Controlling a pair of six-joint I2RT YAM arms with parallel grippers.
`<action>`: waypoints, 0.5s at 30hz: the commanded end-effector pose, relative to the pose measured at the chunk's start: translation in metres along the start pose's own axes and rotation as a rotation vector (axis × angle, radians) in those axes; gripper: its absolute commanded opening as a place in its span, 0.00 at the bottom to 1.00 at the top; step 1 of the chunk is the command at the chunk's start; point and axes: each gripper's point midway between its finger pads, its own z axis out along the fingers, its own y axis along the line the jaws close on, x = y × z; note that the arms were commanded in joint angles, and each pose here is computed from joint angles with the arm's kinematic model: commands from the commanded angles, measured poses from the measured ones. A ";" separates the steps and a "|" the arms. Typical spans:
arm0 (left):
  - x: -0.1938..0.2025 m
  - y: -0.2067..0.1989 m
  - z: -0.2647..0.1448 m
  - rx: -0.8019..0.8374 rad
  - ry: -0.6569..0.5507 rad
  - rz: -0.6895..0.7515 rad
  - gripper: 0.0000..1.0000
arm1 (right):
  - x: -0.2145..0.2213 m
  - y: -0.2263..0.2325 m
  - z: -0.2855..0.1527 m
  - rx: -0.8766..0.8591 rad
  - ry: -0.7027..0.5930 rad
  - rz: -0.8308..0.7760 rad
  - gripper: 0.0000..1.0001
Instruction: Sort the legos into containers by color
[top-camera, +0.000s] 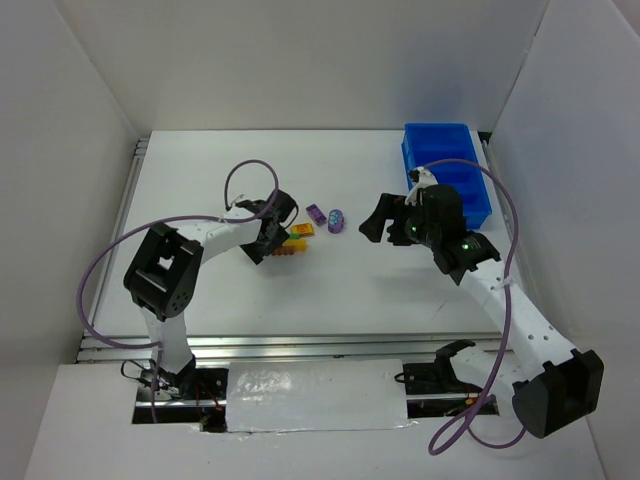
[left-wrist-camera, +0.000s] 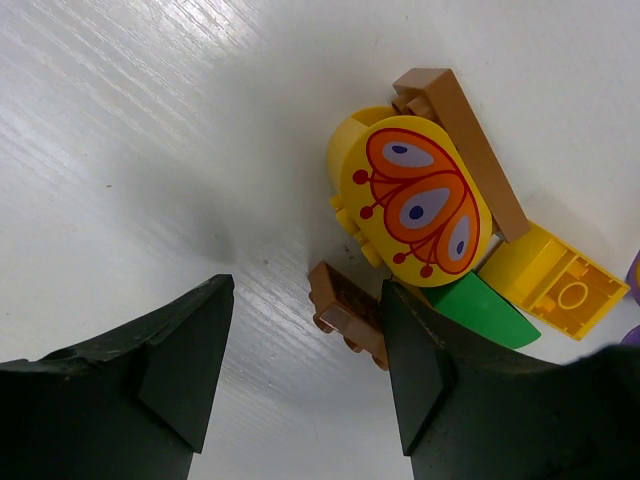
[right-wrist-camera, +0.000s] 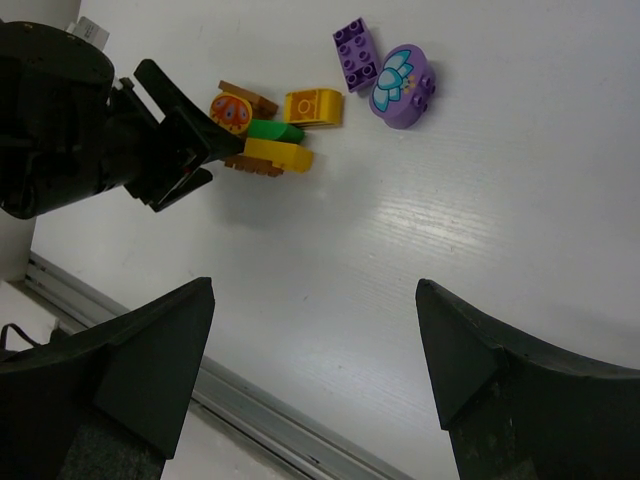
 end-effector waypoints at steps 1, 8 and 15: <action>0.002 0.002 0.005 -0.015 -0.007 -0.019 0.73 | -0.007 0.009 0.005 -0.036 -0.025 -0.024 0.89; 0.014 0.001 0.014 -0.016 0.031 -0.030 0.73 | -0.004 0.008 0.008 -0.035 -0.020 -0.024 0.89; 0.026 0.001 0.015 -0.025 0.078 -0.114 0.72 | -0.002 0.009 0.009 -0.043 -0.017 -0.025 0.89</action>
